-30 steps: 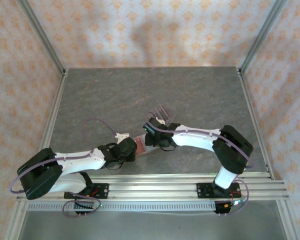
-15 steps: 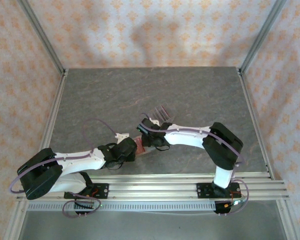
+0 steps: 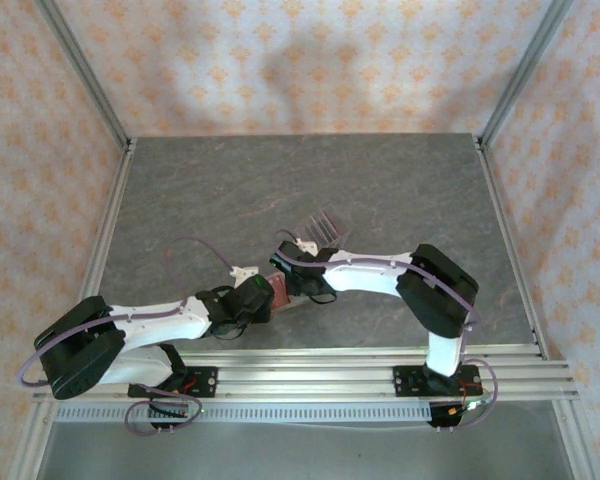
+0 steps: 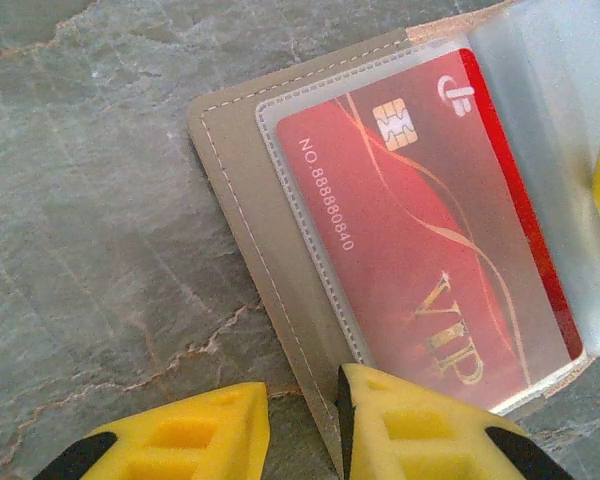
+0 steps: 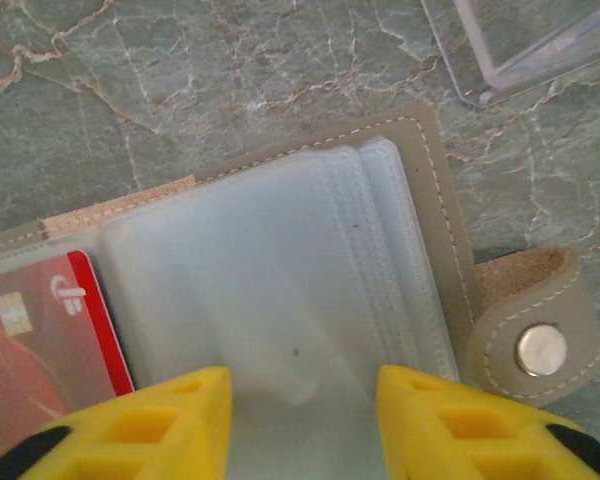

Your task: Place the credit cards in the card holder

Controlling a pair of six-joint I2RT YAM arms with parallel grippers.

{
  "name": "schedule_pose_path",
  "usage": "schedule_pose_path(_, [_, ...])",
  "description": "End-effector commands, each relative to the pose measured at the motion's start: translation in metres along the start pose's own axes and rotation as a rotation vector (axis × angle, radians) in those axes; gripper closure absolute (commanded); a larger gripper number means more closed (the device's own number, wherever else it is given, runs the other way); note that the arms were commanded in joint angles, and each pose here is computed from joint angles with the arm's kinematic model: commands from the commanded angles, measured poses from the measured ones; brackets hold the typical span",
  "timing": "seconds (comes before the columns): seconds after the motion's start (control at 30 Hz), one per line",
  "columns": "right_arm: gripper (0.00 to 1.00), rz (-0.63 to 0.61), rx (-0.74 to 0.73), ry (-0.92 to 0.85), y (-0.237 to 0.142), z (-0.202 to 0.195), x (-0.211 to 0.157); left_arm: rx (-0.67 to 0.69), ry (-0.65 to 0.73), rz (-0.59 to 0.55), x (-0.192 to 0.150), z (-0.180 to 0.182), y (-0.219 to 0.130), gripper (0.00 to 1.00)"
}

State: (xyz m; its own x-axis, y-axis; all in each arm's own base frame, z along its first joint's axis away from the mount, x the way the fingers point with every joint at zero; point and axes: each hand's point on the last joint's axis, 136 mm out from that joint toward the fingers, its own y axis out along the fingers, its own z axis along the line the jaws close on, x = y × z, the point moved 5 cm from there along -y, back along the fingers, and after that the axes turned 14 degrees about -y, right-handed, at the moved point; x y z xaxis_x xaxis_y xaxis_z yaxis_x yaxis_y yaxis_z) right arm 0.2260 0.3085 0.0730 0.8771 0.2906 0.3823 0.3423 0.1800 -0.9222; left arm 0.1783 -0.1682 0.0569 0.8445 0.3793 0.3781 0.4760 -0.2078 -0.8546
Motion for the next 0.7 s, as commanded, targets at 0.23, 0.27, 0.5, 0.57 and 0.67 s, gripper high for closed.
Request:
schedule_pose_path(0.23, [0.86, 0.000, -0.010, 0.011, 0.000, 0.001, -0.007, 0.005, -0.002, 0.053, -0.014, 0.006, 0.011, 0.73])
schedule_pose_path(0.27, [0.89, -0.015, 0.006, 0.013, -0.005, 0.002, -0.004, 0.005, -0.003, 0.053, -0.014, 0.006, 0.012, 0.73])
schedule_pose_path(0.5, [1.00, -0.065, 0.117, 0.024, -0.022, 0.016, 0.008, 0.000, -0.006, 0.059, -0.015, 0.004, 0.013, 0.73])
schedule_pose_path(0.57, [1.00, -0.069, 0.142, 0.028, -0.023, 0.019, 0.009, -0.001, -0.007, 0.060, -0.015, 0.003, 0.013, 0.73])
schedule_pose_path(0.67, [1.00, -0.077, 0.196, 0.033, -0.026, 0.025, 0.010, 0.001, -0.004, 0.058, -0.015, 0.004, 0.012, 0.73])
